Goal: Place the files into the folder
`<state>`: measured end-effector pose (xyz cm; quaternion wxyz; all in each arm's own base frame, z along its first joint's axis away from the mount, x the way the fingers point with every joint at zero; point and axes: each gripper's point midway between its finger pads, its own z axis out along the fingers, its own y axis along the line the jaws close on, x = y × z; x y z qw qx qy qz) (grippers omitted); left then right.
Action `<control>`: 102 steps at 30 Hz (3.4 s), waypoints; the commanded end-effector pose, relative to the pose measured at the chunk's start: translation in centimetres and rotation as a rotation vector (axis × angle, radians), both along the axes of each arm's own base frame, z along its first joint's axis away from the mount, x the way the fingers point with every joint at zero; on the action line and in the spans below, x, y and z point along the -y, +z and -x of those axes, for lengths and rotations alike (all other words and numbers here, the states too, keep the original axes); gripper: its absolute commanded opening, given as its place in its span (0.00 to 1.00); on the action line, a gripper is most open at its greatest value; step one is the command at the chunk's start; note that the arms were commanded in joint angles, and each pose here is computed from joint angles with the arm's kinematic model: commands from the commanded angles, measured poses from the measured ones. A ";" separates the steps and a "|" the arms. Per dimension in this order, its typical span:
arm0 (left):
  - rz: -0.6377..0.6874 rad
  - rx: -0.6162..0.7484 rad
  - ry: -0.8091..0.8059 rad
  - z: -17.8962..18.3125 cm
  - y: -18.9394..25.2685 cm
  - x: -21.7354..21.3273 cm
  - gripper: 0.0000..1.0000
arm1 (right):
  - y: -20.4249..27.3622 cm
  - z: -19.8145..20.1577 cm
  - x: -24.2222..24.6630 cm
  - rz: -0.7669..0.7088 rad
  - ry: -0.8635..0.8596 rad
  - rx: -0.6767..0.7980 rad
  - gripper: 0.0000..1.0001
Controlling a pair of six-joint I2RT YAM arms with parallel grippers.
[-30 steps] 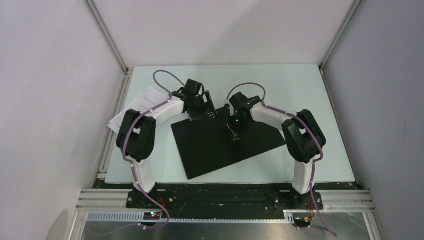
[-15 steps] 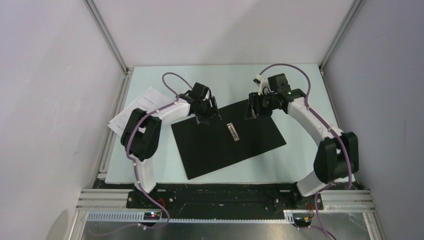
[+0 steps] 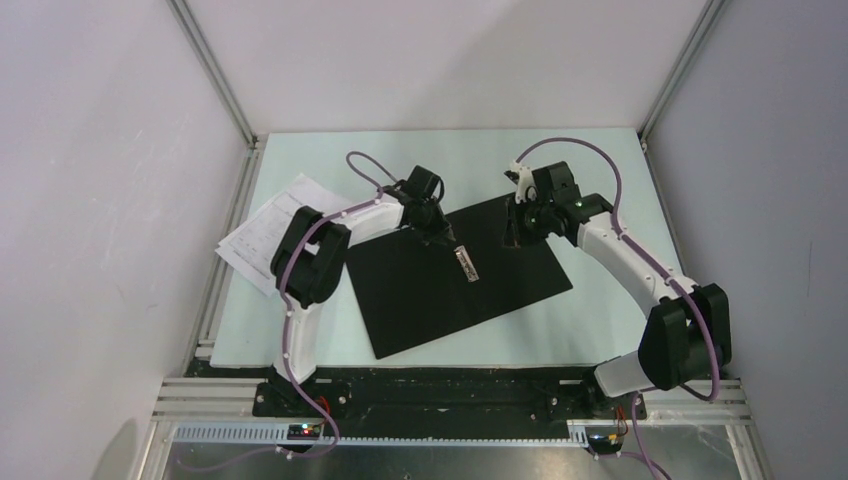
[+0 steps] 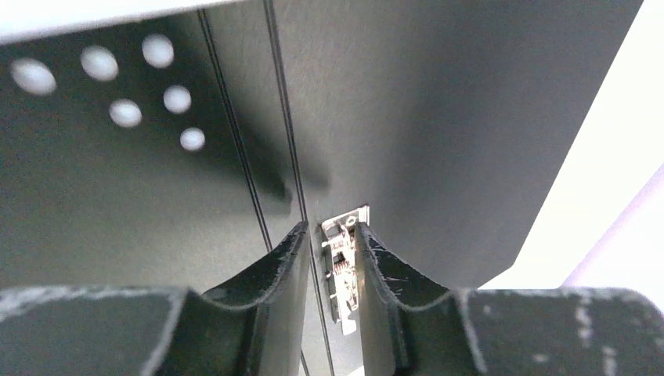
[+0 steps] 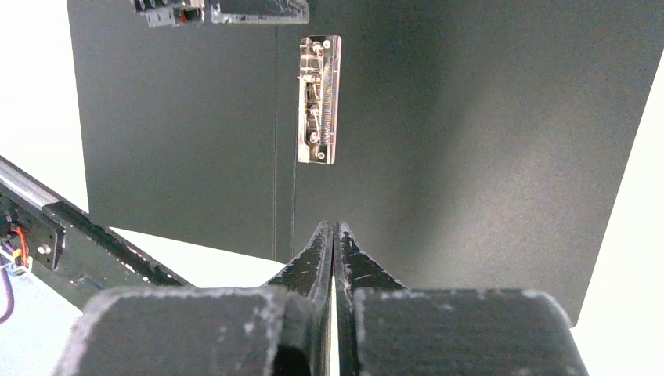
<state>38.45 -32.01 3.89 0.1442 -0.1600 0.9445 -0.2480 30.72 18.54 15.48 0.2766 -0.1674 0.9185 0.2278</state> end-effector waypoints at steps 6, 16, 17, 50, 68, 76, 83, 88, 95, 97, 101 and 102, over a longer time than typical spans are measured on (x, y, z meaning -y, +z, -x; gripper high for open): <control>0.014 -0.120 0.043 5.1 -0.8 2.6 0.27 | -0.9 0.0 0.0 0.007 -0.021 0.014 0.00; 0.006 -0.094 0.072 4.6 -0.3 2.4 0.32 | -3.4 3.6 -2.6 0.054 0.225 0.019 0.00; 0.010 -0.084 0.064 4.5 0.1 2.4 0.33 | -3.1 3.8 -3.2 0.052 0.245 0.035 0.00; 0.050 -0.198 0.126 3.0 -3.5 1.7 0.05 | -5.3 1.8 -7.0 0.155 0.302 0.072 0.00; 0.066 -0.267 0.161 3.4 -5.0 1.0 0.04 | -9.0 0.2 -9.6 0.289 0.317 0.089 0.00; 0.075 -0.290 0.171 3.5 -5.5 1.0 0.04 | -9.6 0.5 -9.2 0.344 0.286 0.086 0.00; 0.073 -0.295 0.177 3.6 -5.7 0.8 0.04 | -10.1 0.4 -8.1 0.411 0.266 0.084 0.00; 0.072 -0.295 0.179 3.6 -5.7 0.7 0.04 | -9.7 0.8 -7.7 0.409 0.265 0.080 0.00; 0.073 -0.290 0.178 3.5 -5.6 0.7 0.04 | -9.9 1.1 -7.9 0.401 0.273 0.062 0.00; 0.073 -0.289 0.178 3.4 -5.6 0.7 0.04 | -10.3 1.1 -7.6 0.413 0.271 0.053 0.00; 0.074 -0.288 0.179 3.4 -5.5 0.7 0.04 | -11.1 0.5 -6.8 0.421 0.248 0.030 0.00; 0.073 -0.290 0.179 3.4 -5.6 0.7 0.04 | -11.1 0.4 -6.8 0.421 0.245 0.029 0.00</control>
